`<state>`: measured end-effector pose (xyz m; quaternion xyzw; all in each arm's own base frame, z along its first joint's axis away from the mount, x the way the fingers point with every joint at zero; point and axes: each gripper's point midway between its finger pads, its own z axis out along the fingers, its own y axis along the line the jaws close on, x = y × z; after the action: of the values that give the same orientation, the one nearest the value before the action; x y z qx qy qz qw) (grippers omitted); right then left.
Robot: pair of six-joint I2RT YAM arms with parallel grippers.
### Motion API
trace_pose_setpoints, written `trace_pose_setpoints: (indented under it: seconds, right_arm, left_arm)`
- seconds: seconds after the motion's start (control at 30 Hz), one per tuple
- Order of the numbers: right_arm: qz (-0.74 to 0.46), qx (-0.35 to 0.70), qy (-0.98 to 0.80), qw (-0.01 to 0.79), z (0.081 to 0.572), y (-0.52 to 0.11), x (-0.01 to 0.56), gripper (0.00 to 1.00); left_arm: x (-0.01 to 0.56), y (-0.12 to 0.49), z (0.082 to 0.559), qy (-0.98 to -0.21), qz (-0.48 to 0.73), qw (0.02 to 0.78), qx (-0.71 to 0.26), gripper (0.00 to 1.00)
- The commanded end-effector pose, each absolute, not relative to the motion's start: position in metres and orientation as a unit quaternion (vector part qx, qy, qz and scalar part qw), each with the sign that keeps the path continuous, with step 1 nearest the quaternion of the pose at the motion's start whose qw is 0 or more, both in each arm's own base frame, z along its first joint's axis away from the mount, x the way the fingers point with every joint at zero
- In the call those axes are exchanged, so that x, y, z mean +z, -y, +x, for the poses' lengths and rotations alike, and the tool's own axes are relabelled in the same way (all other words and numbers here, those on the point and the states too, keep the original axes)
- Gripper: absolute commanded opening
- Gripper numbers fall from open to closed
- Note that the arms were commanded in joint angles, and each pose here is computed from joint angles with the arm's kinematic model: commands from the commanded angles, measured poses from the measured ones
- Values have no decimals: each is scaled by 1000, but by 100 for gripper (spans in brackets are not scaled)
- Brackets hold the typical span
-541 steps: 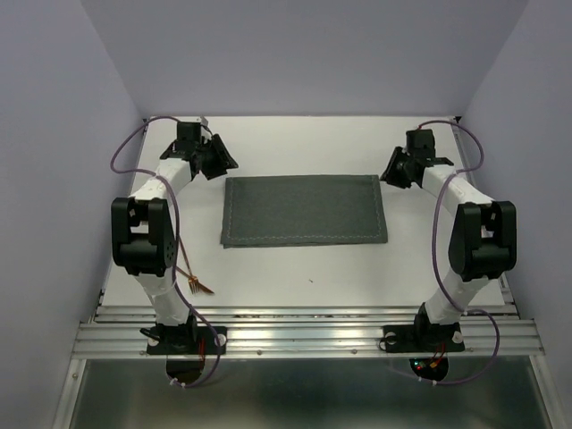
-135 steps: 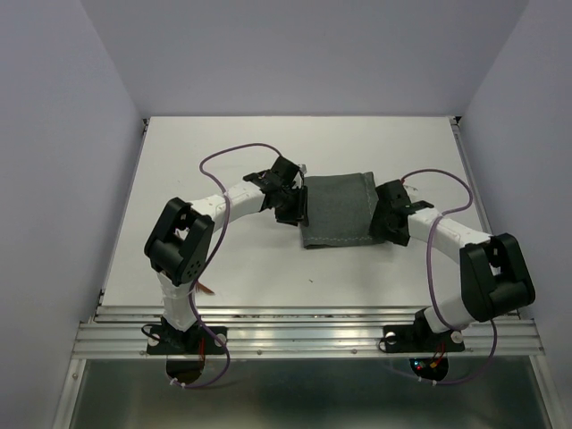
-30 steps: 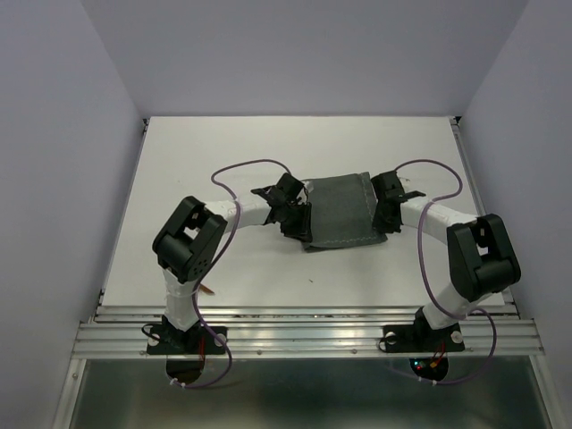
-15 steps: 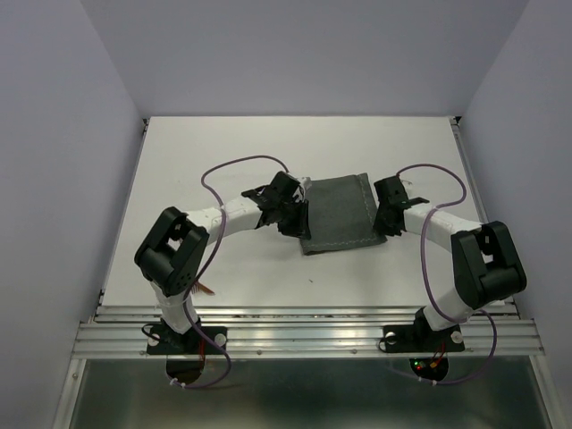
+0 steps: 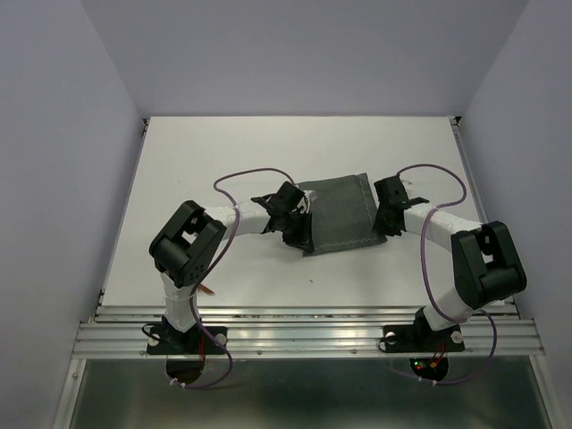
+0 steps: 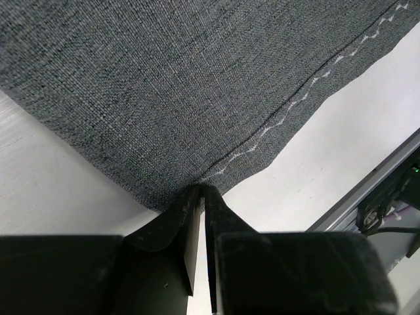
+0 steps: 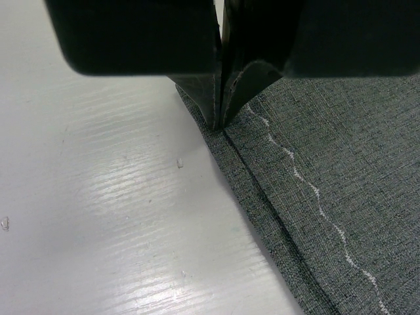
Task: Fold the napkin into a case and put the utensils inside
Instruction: Move the square-folded napkin to the center of the board.
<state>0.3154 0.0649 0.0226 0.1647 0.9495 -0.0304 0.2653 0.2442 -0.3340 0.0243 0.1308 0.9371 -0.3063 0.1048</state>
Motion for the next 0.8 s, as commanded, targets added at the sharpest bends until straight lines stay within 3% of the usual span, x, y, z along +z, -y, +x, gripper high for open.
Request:
trace_pose_setpoints:
  seconds: [0.0,0.33,0.43,0.6,0.77]
  right_arm:
    - [165,-23,-956,242,301,-66,16,1]
    - [169,55,-957,227,266,-97,25,1]
    - [180,62,-954,233,258,-97,33,5]
    - [191,33,-926,324,299,-84,90,16]
    - [175,24,-915,363,348,-92,124,17]
  left_arm:
    - [6,316,234,-948,137,95,-270,20]
    - [19,288,216,-954,148,99,-239,21]
    - [32,281,212,-954,150,108,-235,22]
    - [82,297,248,-943,163,168,-238,23]
    - [106,307,303,-934,155,213,-241,25]
